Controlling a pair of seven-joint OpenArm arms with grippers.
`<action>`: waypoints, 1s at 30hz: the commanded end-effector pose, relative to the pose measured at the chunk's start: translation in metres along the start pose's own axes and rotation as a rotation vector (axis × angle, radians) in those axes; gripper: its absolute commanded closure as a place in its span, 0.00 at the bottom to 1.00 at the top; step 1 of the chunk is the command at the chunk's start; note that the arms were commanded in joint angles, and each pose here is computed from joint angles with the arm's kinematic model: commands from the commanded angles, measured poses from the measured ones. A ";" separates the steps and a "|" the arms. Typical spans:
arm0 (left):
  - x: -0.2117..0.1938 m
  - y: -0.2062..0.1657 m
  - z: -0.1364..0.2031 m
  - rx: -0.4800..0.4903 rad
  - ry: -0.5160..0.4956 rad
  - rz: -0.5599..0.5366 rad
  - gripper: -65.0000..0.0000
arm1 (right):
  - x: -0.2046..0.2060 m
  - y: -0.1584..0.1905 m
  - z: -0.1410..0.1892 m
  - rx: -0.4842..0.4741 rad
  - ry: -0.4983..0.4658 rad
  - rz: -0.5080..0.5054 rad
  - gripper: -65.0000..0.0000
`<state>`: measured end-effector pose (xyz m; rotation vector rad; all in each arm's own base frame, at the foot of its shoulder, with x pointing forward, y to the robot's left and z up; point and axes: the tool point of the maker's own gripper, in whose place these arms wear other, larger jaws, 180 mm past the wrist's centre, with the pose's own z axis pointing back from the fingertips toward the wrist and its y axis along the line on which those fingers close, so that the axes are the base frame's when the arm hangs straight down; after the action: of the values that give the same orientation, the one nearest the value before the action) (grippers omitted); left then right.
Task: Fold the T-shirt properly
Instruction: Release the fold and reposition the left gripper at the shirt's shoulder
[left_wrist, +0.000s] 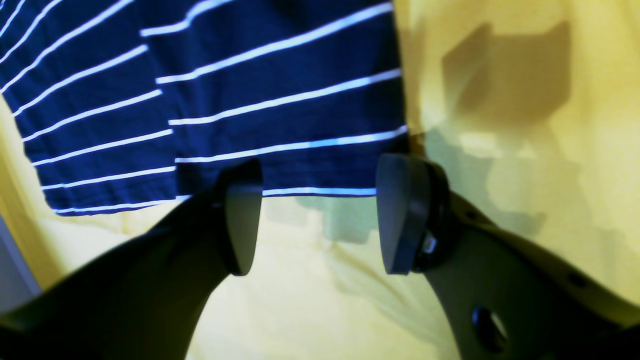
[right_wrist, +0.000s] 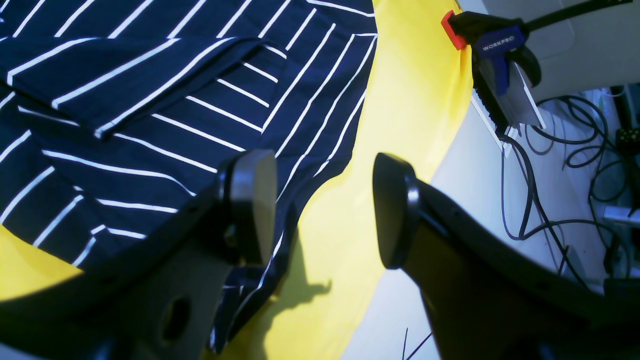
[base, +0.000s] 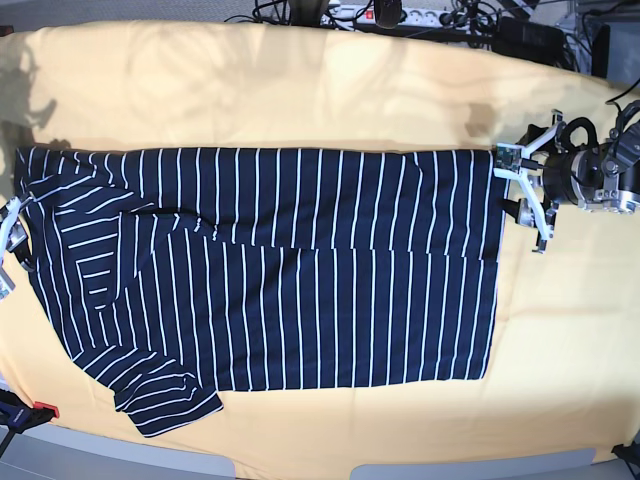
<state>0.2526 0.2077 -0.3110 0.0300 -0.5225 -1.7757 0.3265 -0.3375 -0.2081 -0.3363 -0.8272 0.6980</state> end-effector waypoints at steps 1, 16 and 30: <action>-0.003 0.009 0.009 0.026 0.010 -0.006 0.43 | 0.011 -0.015 0.008 -0.040 -0.028 0.025 0.49; -0.016 -0.021 -0.017 -0.034 0.040 -0.081 0.43 | 0.011 -0.017 0.008 -0.053 -0.027 0.008 0.49; -0.013 -0.016 -0.037 -0.018 -0.010 -0.067 0.44 | 0.011 -0.016 0.008 -0.048 -0.028 0.004 0.49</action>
<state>0.2457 0.2099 -0.3553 -0.0083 -0.4984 -1.8493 0.3274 -0.3391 -0.2069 -0.3404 -0.8339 0.6791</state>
